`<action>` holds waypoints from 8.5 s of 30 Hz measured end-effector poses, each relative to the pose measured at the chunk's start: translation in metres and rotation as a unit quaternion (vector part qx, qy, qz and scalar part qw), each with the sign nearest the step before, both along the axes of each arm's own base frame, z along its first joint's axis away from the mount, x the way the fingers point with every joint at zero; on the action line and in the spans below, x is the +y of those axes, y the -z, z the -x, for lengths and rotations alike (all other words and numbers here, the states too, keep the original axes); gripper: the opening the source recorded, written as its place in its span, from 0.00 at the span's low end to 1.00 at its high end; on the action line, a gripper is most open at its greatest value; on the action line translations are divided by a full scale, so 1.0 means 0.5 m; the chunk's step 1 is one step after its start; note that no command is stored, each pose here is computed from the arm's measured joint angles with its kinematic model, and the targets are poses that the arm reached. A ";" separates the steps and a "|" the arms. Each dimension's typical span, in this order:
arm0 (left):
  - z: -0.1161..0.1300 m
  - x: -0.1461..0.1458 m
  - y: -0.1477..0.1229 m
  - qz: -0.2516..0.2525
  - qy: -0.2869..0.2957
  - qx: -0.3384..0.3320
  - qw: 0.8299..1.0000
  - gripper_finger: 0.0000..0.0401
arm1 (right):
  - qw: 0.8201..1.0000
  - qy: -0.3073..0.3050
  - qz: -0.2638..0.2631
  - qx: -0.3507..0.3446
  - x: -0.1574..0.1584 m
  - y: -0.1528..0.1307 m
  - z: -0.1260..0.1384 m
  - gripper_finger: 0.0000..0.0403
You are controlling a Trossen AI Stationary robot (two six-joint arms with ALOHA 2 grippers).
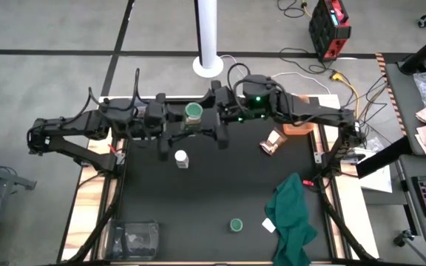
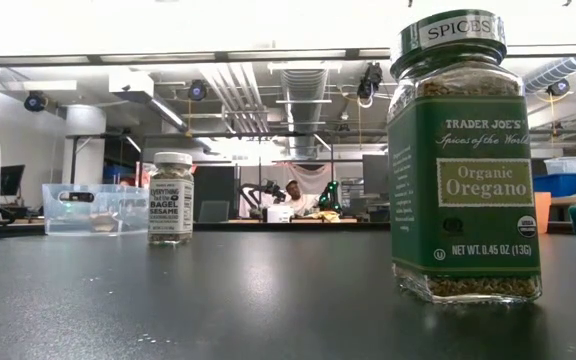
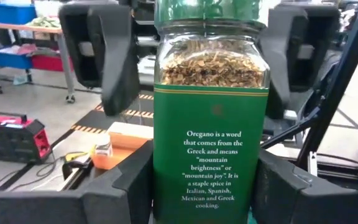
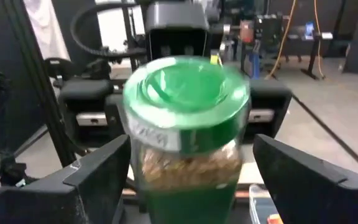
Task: Sort spices by type
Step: Put the top green seasoning bottle into the black bin
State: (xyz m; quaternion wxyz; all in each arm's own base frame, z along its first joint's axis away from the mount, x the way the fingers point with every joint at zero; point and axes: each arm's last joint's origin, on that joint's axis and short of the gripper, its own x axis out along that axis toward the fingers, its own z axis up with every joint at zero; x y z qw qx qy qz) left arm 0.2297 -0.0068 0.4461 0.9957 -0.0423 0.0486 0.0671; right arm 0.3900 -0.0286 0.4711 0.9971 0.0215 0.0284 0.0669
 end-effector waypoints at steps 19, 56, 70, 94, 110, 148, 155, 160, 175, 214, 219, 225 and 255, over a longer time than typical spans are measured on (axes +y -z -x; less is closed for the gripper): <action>0.016 0.007 0.000 0.026 -0.052 0.006 0.998 0.93 | 0.998 -0.003 0.019 0.062 0.001 0.008 0.019 0.47; -0.092 0.014 0.033 0.020 -0.034 -0.014 0.999 0.65 | 0.984 0.022 0.028 0.175 0.002 0.047 0.031 0.47; -0.087 0.014 0.031 0.020 -0.036 -0.010 0.999 0.46 | 0.982 0.023 0.026 0.187 0.002 0.052 0.031 0.47; 0.090 -0.210 0.086 0.049 0.173 0.229 0.957 0.46 | 0.966 0.057 0.040 0.248 -0.069 0.087 0.052 0.81; 0.157 -0.428 0.196 0.207 0.105 0.349 0.908 0.46 | 0.966 -0.002 0.026 0.257 -0.073 0.151 0.031 0.73; 0.242 -0.483 0.429 0.073 0.046 0.247 0.965 0.46 | 0.974 0.071 -0.086 0.196 0.151 0.120 0.022 0.62; 0.247 -0.472 0.460 0.055 0.042 0.255 0.965 0.46 | 0.975 0.071 -0.083 0.196 0.151 0.120 0.022 0.60; 0.256 -0.469 0.477 0.050 0.048 0.255 0.964 0.46 | 0.975 0.071 -0.083 0.193 0.151 0.119 0.022 0.62; 0.280 -0.466 0.513 0.046 0.061 0.222 0.972 0.46 | 0.976 0.070 -0.078 0.193 0.151 0.119 0.022 0.59; 0.286 -0.472 0.525 0.110 0.076 0.248 0.959 0.56 | 0.974 0.088 -0.076 0.193 0.142 0.122 0.018 0.63; 0.287 -0.475 0.517 0.104 0.084 0.277 0.951 0.55 | 0.974 0.088 -0.076 0.192 0.142 0.122 0.018 0.61; 0.288 -0.476 0.500 0.083 0.080 0.294 0.949 0.55 | 0.974 0.088 -0.076 0.192 0.142 0.122 0.018 0.61; 0.248 -0.445 0.342 0.201 -0.081 0.489 0.845 0.00 | 0.978 0.088 -0.022 0.188 0.141 0.122 0.018 0.62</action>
